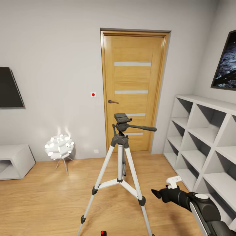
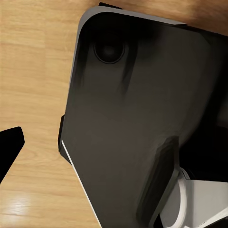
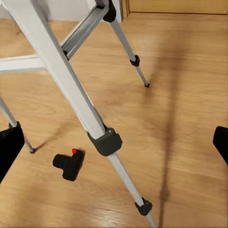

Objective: Attach the digital camera to the camera tripod in the bedroom.

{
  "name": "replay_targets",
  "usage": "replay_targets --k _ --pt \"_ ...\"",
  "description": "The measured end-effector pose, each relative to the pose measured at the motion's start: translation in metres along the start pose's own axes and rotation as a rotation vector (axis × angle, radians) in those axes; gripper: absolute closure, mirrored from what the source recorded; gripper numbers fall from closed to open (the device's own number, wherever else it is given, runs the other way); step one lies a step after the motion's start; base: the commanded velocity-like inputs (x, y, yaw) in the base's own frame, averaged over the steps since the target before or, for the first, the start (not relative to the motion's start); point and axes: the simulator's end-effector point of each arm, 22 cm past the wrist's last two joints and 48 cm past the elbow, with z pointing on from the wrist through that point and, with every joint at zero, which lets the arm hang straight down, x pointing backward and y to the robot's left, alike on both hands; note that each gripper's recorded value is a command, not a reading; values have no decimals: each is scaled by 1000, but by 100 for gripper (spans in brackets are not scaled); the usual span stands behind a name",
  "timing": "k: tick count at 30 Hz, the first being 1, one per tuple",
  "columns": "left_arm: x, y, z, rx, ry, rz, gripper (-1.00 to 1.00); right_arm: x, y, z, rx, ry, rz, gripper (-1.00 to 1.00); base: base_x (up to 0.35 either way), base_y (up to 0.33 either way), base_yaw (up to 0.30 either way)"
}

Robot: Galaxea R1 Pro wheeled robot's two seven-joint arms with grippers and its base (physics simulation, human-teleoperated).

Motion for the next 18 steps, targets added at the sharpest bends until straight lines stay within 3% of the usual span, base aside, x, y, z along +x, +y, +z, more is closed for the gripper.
replay_targets --k 7,18 --pt "0 0 0 0 0 0 -100 -3 9 3 -20 3 -2 -100 0 0 0" --pt "0 0 0 0 0 0 -100 -20 33 10 -65 -14 -53 -100 0 0 0"
